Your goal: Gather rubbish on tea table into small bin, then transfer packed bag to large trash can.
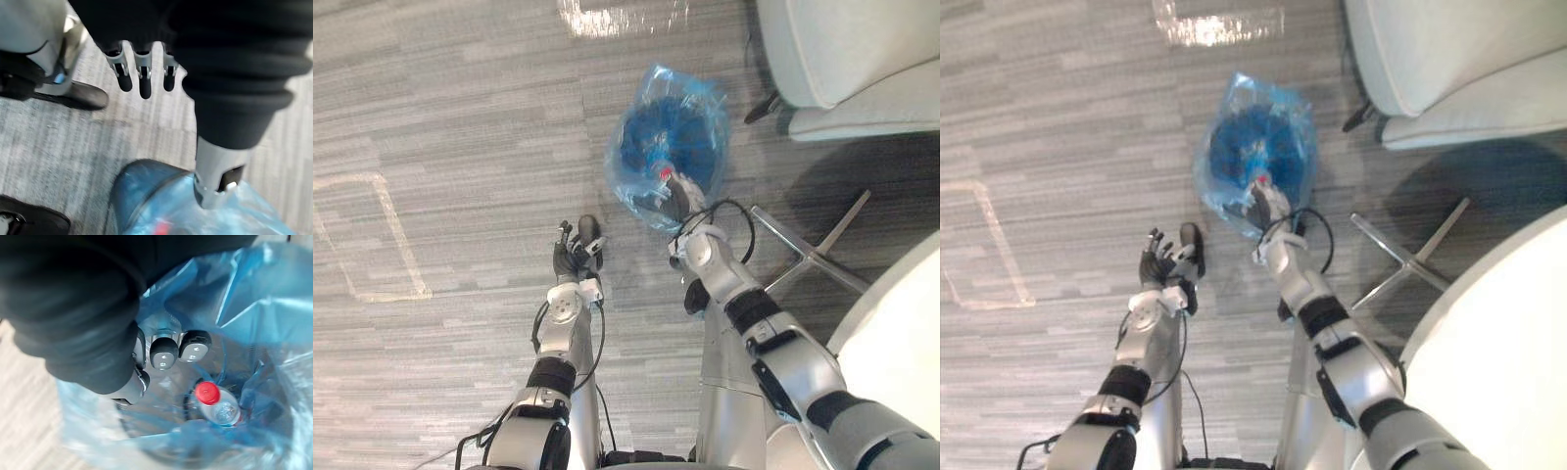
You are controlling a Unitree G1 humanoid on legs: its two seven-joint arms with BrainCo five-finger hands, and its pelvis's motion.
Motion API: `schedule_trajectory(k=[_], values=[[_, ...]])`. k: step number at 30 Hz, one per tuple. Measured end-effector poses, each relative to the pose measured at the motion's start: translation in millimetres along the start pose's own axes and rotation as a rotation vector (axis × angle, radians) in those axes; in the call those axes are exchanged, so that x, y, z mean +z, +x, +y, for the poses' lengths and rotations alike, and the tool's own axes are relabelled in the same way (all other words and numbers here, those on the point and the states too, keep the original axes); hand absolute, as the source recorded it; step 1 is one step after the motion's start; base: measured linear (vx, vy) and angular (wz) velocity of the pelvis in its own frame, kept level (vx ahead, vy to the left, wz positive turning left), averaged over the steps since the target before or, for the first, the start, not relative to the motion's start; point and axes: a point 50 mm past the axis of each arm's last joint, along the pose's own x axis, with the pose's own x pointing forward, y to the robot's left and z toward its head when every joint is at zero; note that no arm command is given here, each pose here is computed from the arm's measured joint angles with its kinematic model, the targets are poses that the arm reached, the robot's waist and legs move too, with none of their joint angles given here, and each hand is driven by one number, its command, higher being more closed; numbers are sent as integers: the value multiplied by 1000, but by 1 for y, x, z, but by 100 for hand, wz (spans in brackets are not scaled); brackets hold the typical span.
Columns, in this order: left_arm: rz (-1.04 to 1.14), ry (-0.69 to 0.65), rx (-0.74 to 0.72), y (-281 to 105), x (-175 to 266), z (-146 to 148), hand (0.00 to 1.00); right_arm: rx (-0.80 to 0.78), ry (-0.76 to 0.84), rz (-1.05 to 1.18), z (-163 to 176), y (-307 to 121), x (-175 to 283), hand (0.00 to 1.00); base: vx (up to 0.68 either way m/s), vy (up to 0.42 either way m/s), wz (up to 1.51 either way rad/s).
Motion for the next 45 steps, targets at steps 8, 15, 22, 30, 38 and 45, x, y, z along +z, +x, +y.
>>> schedule_trajectory(k=[8, 15, 22, 30, 38, 45], values=[[215, 94, 44, -31, -56, 30, 0, 94, 202, 98, 43, -45, -14, 100, 40, -13, -1], [400, 176, 81, -67, -99, 54, 0, 168, 409, 175, 69, -86, -17, 100, 121, -1, -8], [538, 285, 33, -95, -127, 69, 0, 215, 545, 187, 79, -101, -13, 100, 124, -2, -8], [541, 369, 22, -101, -126, 85, 0, 253, 560, 193, 73, -105, -24, 100, 44, 16, -14], [366, 386, -123, -101, -100, 61, 0, 281, 636, 24, 50, -102, -1, 100, -31, 13, -14], [52, 439, -253, -88, -40, 44, 0, 355, 637, -91, 34, -101, 9, 100, -10, 8, -13]])
